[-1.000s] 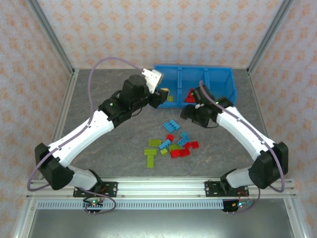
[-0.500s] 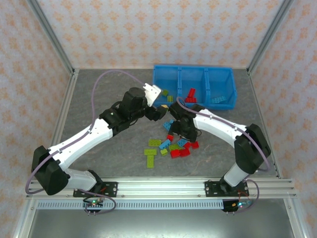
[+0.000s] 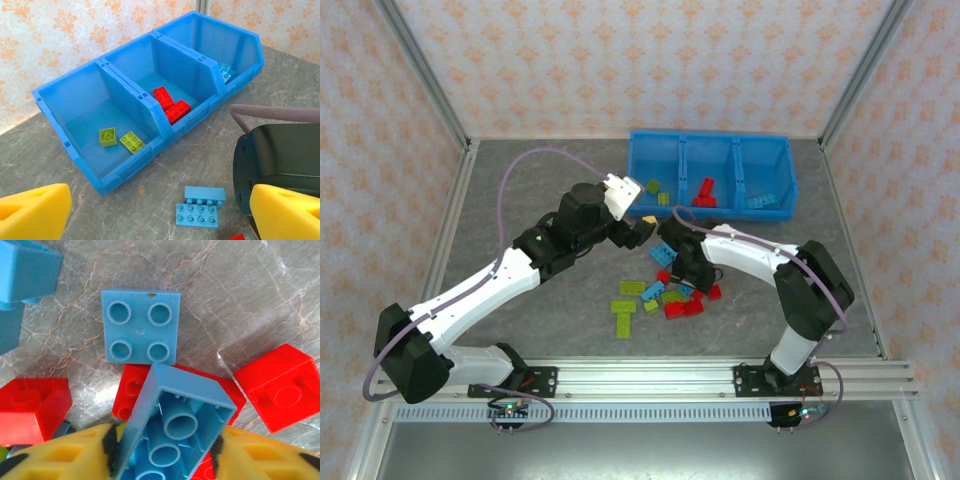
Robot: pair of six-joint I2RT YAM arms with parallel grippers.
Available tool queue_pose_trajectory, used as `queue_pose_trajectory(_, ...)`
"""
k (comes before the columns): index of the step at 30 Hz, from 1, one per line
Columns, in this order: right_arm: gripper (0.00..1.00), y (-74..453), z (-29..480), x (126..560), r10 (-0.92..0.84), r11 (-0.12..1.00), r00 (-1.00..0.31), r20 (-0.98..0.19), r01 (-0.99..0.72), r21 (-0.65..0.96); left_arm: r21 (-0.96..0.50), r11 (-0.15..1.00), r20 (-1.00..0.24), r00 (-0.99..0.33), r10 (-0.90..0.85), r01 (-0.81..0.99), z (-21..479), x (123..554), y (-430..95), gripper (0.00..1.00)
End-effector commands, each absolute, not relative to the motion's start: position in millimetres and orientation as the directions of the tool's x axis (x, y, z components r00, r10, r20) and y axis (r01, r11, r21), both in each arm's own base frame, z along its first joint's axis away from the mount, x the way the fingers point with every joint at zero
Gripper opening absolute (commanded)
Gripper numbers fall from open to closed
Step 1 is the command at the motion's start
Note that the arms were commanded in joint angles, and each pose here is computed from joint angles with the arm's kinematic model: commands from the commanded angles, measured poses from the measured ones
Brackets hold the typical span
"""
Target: Sort the legos into containers by color
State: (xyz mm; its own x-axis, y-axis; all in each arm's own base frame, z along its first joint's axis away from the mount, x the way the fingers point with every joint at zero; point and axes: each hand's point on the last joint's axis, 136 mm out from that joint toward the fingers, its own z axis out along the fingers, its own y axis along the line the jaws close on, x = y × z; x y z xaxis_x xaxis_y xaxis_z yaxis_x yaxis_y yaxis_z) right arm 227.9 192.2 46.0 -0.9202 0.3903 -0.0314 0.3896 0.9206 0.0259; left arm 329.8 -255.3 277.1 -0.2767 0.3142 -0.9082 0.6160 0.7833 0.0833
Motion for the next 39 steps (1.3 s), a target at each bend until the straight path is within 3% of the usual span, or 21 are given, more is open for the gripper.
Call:
queue_pose_trajectory(1, 0.44, 181, 42, 234, 0.422, 0.906, -0.903, -0.079, 0.423, -0.001, 0.106, 0.767, -0.917, -0.237, 0.322, 0.632, 284, 326, -256, 0.93)
queue_pose_trajectory(8, 0.28, 162, 85, 244, 0.454, 0.890, -0.867, -0.206, 0.453, 0.057, 0.110, 0.673, -0.882, -0.241, 0.405, 0.731, 273, 297, -258, 0.93)
queue_pose_trajectory(13, 0.27, 131, 148, 276, 0.435, 0.896, -0.805, -0.403, 0.430, 0.109, 0.087, 0.638, -0.868, -0.257, 0.426, 0.765, 268, 280, -256, 0.93)
queue_pose_trajectory(17, 0.28, 77, 200, 328, 0.350, 0.905, -0.715, -0.605, 0.426, 0.020, 0.070, 0.655, -0.879, -0.264, 0.397, 0.752, 272, 281, -256, 0.93)
queue_pose_trajectory(19, 0.30, 54, 208, 360, 0.340, 0.903, -0.687, -0.643, 0.428, 0.020, 0.061, 0.678, -0.880, -0.281, 0.383, 0.733, 272, 285, -255, 0.93)
queue_pose_trajectory(23, 0.30, 18, 207, 430, 0.364, 0.896, -0.663, -0.654, 0.441, 0.051, 0.028, 0.713, -0.867, -0.338, 0.366, 0.701, 266, 293, -255, 0.93)
queue_pose_trajectory(29, 0.30, -19, 164, 498, 0.464, 0.857, -0.699, -0.544, 0.509, 0.077, 0.010, 0.749, -0.841, -0.400, 0.364, 0.662, 252, 288, -249, 0.93)
queue_pose_trajectory(34, 0.41, -35, 142, 516, 0.516, 0.829, -0.696, -0.499, 0.553, 0.086, 0.015, 0.767, -0.826, -0.425, 0.371, 0.641, 242, 286, -243, 0.93)
queue_pose_trajectory(39, 0.51, -38, 171, 510, 0.528, 0.823, -0.672, -0.520, 0.557, 0.115, 0.013, 0.798, -0.812, -0.459, 0.360, 0.603, 235, 291, -239, 0.94)
